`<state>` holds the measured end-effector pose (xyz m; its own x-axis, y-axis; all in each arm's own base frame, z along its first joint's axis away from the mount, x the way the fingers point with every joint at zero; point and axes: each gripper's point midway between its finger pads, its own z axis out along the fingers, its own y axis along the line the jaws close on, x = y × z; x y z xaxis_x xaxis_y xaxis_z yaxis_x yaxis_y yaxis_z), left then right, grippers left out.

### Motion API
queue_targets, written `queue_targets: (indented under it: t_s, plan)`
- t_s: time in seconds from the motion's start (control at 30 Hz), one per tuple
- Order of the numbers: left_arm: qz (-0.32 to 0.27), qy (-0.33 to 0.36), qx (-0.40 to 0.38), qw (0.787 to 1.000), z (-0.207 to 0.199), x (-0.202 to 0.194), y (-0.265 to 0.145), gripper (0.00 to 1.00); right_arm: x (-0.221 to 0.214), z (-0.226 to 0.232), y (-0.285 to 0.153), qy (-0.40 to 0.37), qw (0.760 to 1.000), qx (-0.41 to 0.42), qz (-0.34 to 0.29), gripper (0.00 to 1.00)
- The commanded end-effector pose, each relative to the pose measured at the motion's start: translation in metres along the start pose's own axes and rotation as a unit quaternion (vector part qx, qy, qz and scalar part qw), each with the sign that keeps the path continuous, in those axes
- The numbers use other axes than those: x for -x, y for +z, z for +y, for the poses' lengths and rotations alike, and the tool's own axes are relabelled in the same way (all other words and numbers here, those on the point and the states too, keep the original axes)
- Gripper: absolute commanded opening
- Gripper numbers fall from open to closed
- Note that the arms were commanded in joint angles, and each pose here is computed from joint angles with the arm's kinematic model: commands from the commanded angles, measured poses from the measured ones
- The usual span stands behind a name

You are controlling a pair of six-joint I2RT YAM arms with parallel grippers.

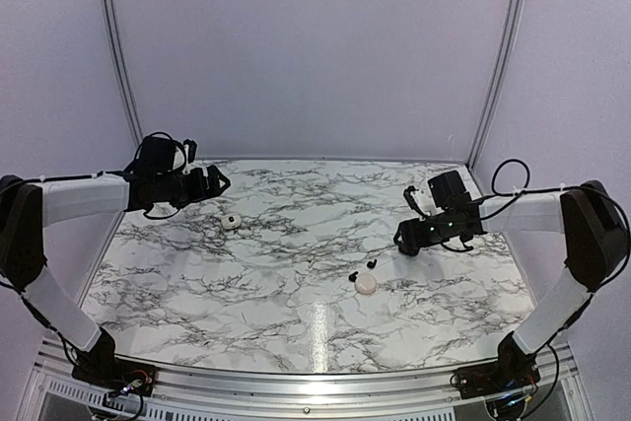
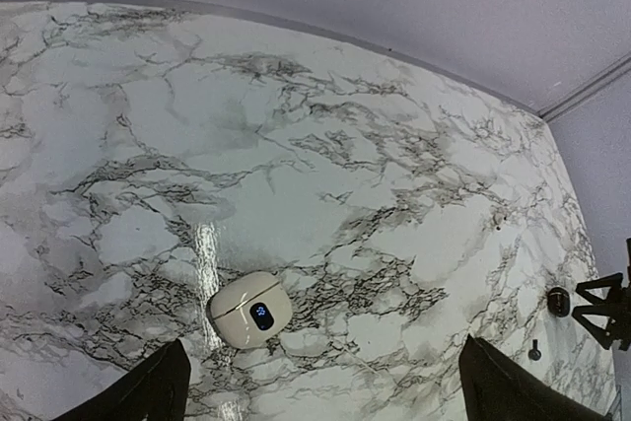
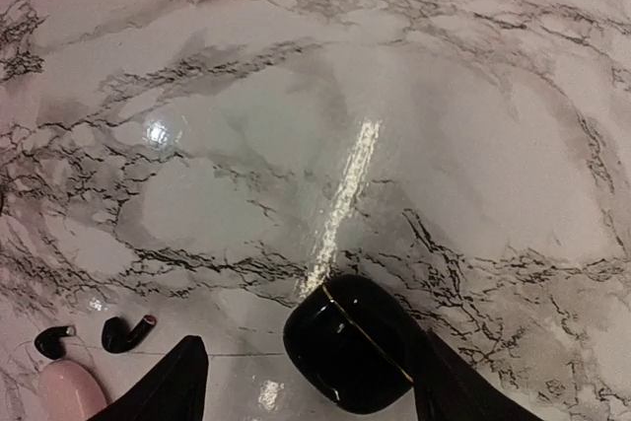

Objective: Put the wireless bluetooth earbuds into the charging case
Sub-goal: Pick up the charging case from the center of the board.

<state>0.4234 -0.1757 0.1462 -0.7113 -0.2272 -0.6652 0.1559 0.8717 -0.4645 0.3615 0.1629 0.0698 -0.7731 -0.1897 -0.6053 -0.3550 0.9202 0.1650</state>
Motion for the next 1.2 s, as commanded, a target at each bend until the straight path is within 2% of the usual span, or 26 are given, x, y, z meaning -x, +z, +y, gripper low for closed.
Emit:
queue_targets:
  t_s: [0.0,0.2,0.33,0.7,0.97,1.07,1.17]
  plan:
    - [-0.025,0.032,-0.033,0.999,-0.019,0.001,-0.021,0.99,-0.021,-0.021,0.018,0.008,0.998,-0.038,0.042,0.72]
    - [-0.055,0.057,-0.064,0.995,-0.037,0.0,-0.037,0.99,-0.035,-0.031,0.029,0.002,0.997,-0.056,0.06,0.77]
    - [-0.057,0.063,-0.066,0.994,-0.04,-0.001,-0.039,0.99,-0.035,-0.03,0.032,-0.008,0.997,-0.05,0.062,0.77]
    - [-0.084,0.049,-0.049,0.994,-0.036,0.009,-0.048,0.99,-0.036,-0.013,0.028,-0.031,0.997,-0.002,0.065,0.47]
    - [-0.116,0.062,-0.063,0.989,-0.042,0.014,-0.069,0.99,-0.004,0.007,0.006,-0.064,0.997,0.03,0.007,0.4]
    - [-0.108,0.061,-0.078,0.989,-0.046,0.007,-0.071,0.99,0.006,0.026,0.0,-0.088,0.995,0.053,-0.01,0.38]
    - [-0.072,0.069,-0.133,0.986,-0.062,-0.008,-0.069,0.99,0.018,0.059,-0.009,-0.138,0.987,0.08,-0.029,0.38]
